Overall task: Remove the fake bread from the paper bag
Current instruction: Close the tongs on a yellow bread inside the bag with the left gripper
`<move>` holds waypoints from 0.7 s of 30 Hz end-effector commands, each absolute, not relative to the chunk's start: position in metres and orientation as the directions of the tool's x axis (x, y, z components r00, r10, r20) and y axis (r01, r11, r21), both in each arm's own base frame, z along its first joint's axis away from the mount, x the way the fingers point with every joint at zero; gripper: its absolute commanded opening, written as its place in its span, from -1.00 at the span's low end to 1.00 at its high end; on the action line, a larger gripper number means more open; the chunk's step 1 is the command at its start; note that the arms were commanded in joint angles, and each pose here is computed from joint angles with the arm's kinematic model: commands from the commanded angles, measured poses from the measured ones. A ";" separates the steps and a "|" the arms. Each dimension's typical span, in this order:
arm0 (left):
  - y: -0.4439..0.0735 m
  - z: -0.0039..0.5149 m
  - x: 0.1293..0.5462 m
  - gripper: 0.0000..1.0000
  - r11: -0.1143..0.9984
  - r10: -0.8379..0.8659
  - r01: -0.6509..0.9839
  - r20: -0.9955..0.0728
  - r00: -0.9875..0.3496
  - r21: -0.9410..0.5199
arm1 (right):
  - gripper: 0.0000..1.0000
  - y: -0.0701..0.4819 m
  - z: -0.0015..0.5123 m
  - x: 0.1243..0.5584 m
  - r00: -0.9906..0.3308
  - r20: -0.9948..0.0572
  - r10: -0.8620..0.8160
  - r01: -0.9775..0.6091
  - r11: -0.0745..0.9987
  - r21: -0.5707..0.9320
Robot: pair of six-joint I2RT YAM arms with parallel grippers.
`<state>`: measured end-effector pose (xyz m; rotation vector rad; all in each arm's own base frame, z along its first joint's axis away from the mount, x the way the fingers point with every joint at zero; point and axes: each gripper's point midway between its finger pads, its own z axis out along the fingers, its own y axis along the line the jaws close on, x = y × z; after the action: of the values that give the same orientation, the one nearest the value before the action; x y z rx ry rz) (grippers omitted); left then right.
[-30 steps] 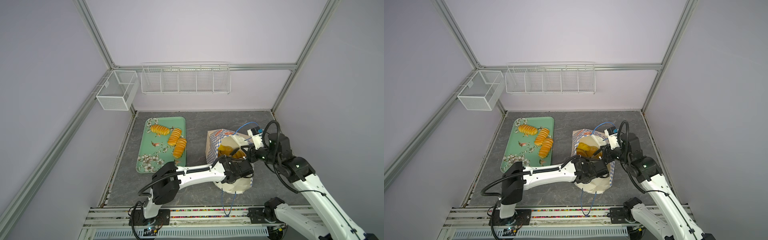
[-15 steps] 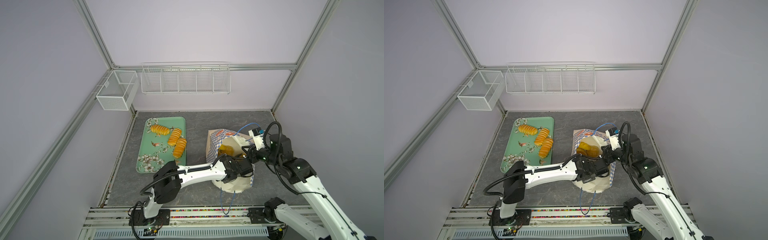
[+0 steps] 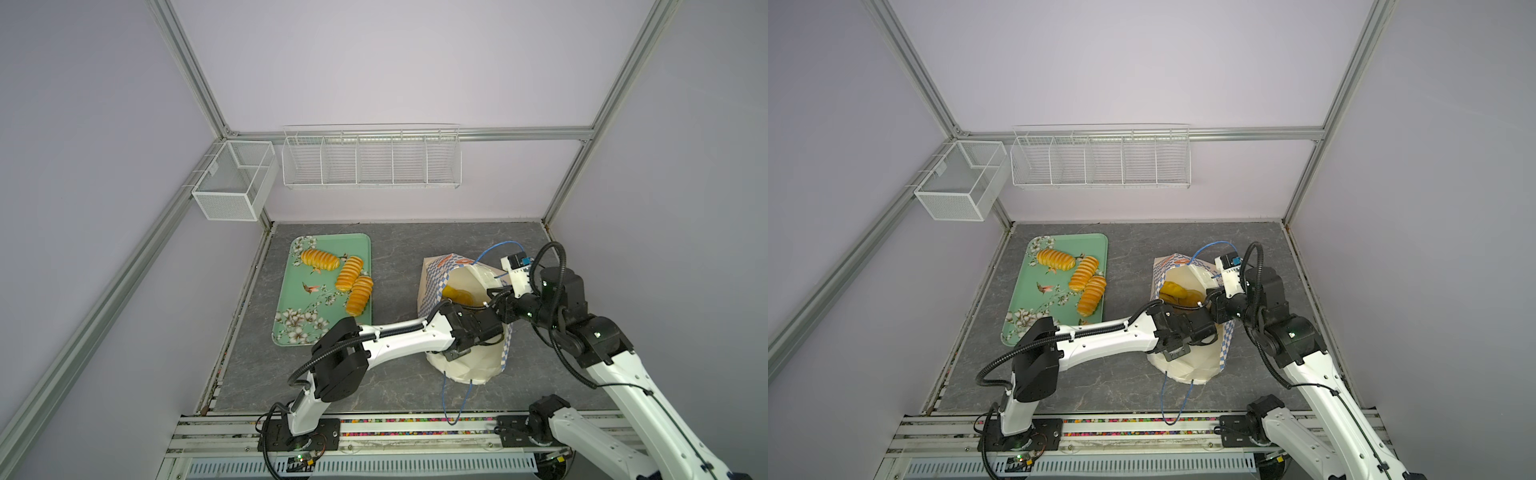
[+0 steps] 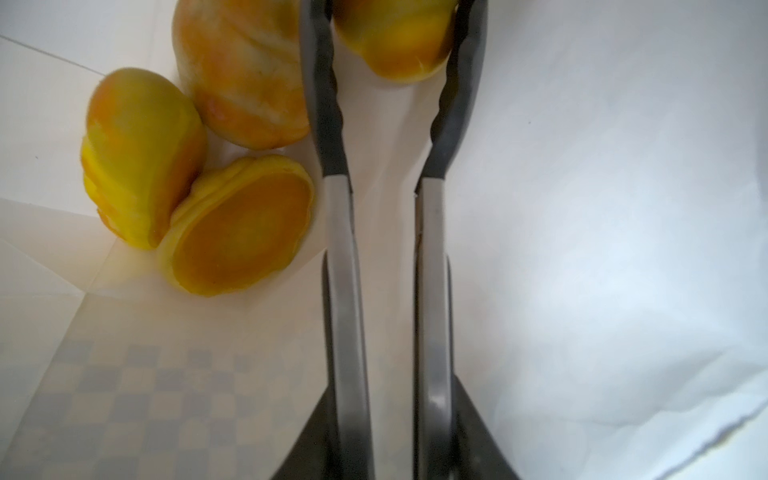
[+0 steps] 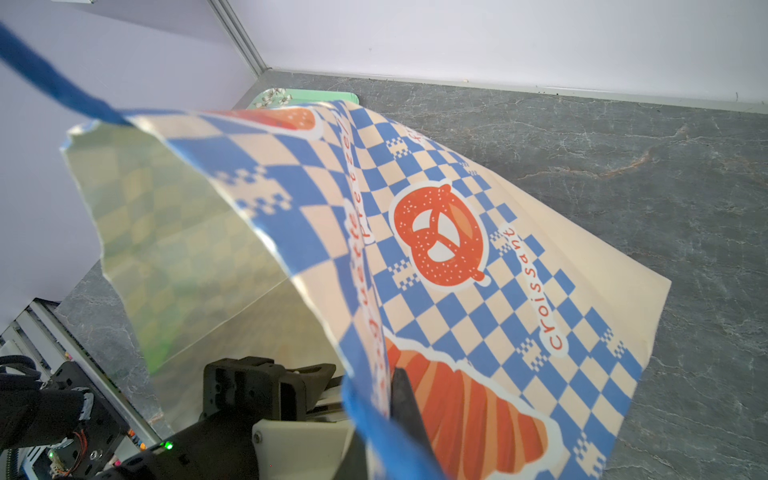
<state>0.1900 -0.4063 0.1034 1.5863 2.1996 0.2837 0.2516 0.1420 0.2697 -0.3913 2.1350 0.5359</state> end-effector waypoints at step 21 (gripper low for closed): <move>-0.400 0.166 0.158 -1.00 0.410 0.903 0.865 -0.263 -0.339 0.291 | -0.86 0.154 0.260 0.259 -0.561 -0.827 -0.026 -0.449 0.849 0.278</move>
<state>0.1670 -0.3975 0.1512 1.5441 2.2706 0.1920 0.2622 0.1442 0.2605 -0.3116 2.1323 0.5287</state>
